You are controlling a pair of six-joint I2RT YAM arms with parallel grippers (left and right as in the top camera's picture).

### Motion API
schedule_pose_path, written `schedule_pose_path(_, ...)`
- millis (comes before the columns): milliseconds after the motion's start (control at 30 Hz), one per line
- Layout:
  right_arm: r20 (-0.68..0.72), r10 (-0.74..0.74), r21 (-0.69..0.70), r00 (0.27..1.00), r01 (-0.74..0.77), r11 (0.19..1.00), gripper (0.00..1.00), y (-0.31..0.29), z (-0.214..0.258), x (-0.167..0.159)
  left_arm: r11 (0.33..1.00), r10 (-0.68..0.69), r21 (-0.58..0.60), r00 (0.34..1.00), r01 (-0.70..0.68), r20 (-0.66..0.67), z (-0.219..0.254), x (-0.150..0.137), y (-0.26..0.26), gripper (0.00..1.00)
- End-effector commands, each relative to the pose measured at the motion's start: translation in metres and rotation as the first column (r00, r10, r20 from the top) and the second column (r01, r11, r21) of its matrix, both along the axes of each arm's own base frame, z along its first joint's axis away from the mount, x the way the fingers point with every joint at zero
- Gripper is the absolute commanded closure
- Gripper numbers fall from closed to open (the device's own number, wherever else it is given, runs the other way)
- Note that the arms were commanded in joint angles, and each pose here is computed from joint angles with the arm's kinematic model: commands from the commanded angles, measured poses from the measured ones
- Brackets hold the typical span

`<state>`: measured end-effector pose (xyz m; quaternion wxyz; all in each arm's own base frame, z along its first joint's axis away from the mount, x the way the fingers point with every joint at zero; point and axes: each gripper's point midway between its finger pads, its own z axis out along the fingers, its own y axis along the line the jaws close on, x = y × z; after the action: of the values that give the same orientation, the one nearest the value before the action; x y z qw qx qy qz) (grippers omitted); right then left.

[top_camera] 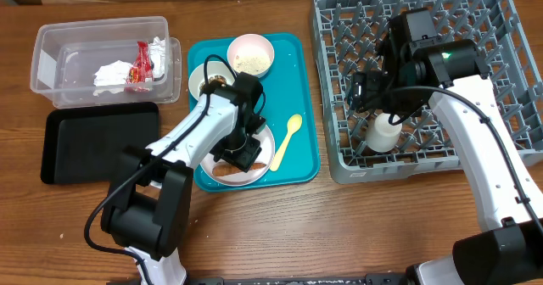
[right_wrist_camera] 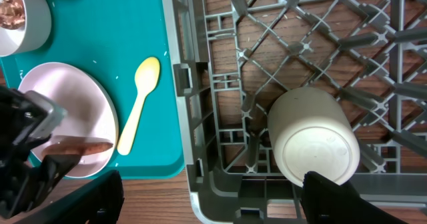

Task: Sort waste into correct bins and load items into the dishwasher
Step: 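Grasp the sausage on the plate with the left gripper, then carry the sausage left and drop it onto the black tray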

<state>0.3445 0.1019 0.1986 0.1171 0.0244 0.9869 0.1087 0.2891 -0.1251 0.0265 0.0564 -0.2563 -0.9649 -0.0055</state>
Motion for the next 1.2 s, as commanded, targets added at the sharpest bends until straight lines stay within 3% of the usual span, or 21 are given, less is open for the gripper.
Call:
schedule_pose_path(0, 0.038, 0.009, 0.015, 0.999, -0.009, 1.000, 0.12, 0.002, 0.013, 0.002, 0.997, -0.065, -0.033, 0.998, 0.064, -0.027, -0.013, -0.012, -0.002, 0.42)
schedule_pose_path(167, 0.038, 0.009, 0.015, 0.999, -0.010, 1.000, 0.12, 0.002, 0.013, 0.002, 0.998, -0.065, -0.020, 0.997, 0.064, -0.045, -0.029, -0.024, 0.004, 0.49)
schedule_pose_path(367, 0.039, 0.009, 0.015, 0.999, -0.009, 1.000, 0.12, 0.002, 0.013, 0.002, 0.998, -0.060, -0.013, 0.998, 0.060, -0.010, -0.034, -0.018, 0.006, 0.95)
schedule_pose_path(533, 0.039, 0.009, 0.015, 0.999, -0.009, 1.000, 0.12, 0.002, 0.013, 0.002, 0.999, -0.020, -0.029, 0.999, 0.021, 0.027, -0.023, -0.003, -0.002, 0.96)
schedule_pose_path(767, 0.038, 0.009, 0.015, 0.999, -0.010, 1.000, 0.12, 0.002, 0.013, 0.002, 0.988, 0.152, -0.059, 0.981, -0.145, 0.124, 0.077, 0.040, -0.013, 0.96)
schedule_pose_path(867, 0.037, 0.009, 0.014, 0.999, -0.009, 1.000, 0.12, 0.002, 0.013, 0.002, 0.945, 0.324, -0.049, 0.909, -0.323, 0.264, 0.133, 0.062, 0.017, 0.96)
schedule_pose_path(967, 0.039, 0.009, 0.015, 0.999, -0.009, 1.000, 0.12, 0.002, 0.013, 0.002, 0.830, 0.540, -0.068, 0.767, -0.554, 0.347, 0.161, 0.066, 0.075, 0.96)
schedule_pose_path(1167, 0.046, 0.009, 0.017, 0.999, -0.010, 1.000, 0.12, 0.003, 0.014, 0.004, 0.503, 0.829, -0.040, 0.469, -0.863, 0.303, 0.141, 0.044, 0.172, 0.96)
